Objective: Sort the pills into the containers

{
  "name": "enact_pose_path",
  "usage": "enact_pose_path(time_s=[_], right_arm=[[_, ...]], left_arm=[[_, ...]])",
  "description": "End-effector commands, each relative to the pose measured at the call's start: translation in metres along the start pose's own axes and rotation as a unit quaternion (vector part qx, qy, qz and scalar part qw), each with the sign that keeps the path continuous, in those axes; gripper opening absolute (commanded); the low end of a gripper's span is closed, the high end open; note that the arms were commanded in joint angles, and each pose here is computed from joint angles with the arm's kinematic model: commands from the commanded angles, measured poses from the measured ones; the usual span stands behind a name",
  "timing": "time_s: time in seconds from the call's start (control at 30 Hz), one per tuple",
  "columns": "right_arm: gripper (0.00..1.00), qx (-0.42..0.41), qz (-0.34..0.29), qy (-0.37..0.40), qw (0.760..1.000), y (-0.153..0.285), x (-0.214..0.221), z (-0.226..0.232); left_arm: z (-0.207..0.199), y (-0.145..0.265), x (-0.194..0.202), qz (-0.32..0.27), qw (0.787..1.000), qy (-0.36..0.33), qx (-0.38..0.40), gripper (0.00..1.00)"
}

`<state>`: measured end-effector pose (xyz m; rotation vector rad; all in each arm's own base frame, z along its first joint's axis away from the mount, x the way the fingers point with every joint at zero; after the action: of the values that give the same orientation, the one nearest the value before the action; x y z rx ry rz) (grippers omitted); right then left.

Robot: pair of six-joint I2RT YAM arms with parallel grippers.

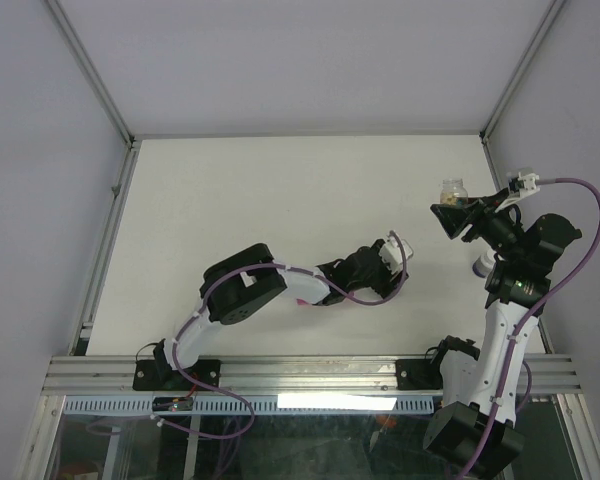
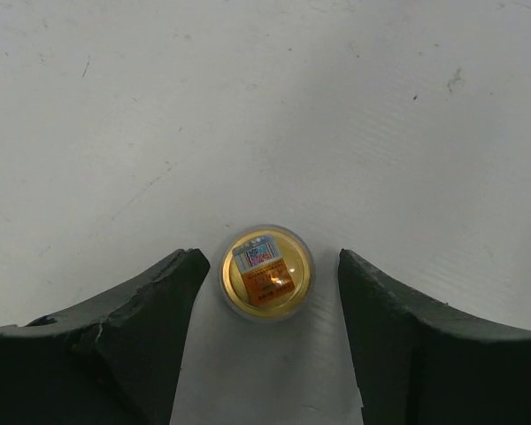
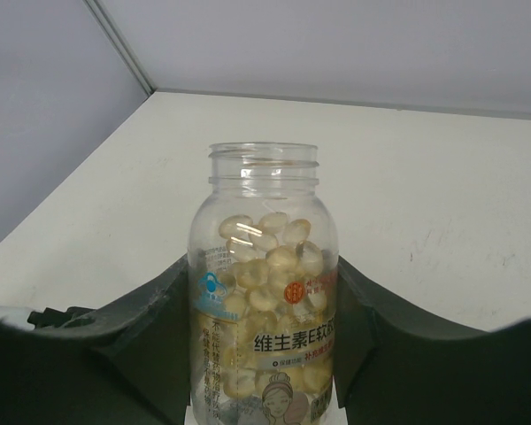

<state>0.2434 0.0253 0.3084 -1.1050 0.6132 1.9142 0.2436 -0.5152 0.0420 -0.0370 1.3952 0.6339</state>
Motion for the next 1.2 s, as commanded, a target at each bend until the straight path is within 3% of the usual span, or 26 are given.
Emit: enact_pose_path(time_s=[0.0, 0.17, 0.37, 0.93, 1.17], right_arm=[[0.00, -0.015, -0.014, 0.028, 0.999, 0.001, -0.017, 0.012], [0.00, -0.018, -0.013, 0.028, 0.999, 0.002, -0.017, 0.013], [0.00, -0.017, -0.014, 0.028, 0.999, 0.001, -0.017, 0.013], [0.00, -0.016, -0.014, 0.029, 0.999, 0.001, -0.018, 0.012], [0.00, -0.016, -0.014, 0.028, 0.999, 0.001, -0.018, 0.012]], left_arm=[[0.004, 0.015, -0.023, 0.021, 1.000, -0.016, -0.012, 0.67], [0.000, 0.024, -0.023, 0.072, 0.997, -0.014, 0.013, 0.77], [0.004, 0.020, -0.026, 0.111, 0.994, -0.007, 0.010, 0.79], [0.009, -0.005, -0.025, 0.139, 0.990, 0.010, -0.014, 0.67], [0.006, -0.007, -0.024, 0.141, 0.990, 0.018, -0.007, 0.53]])
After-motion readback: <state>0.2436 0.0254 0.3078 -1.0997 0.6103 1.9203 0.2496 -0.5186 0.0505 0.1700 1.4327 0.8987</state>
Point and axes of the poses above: each gripper's point midway between its finger pads, its own y axis back along the fingers, its own z axis along the line the jaws close on, x = y × z, the point moved 3 cm from there along y, back along the fingers, and after that the axes turned 13 degrees about -y, right-handed, at the moved point
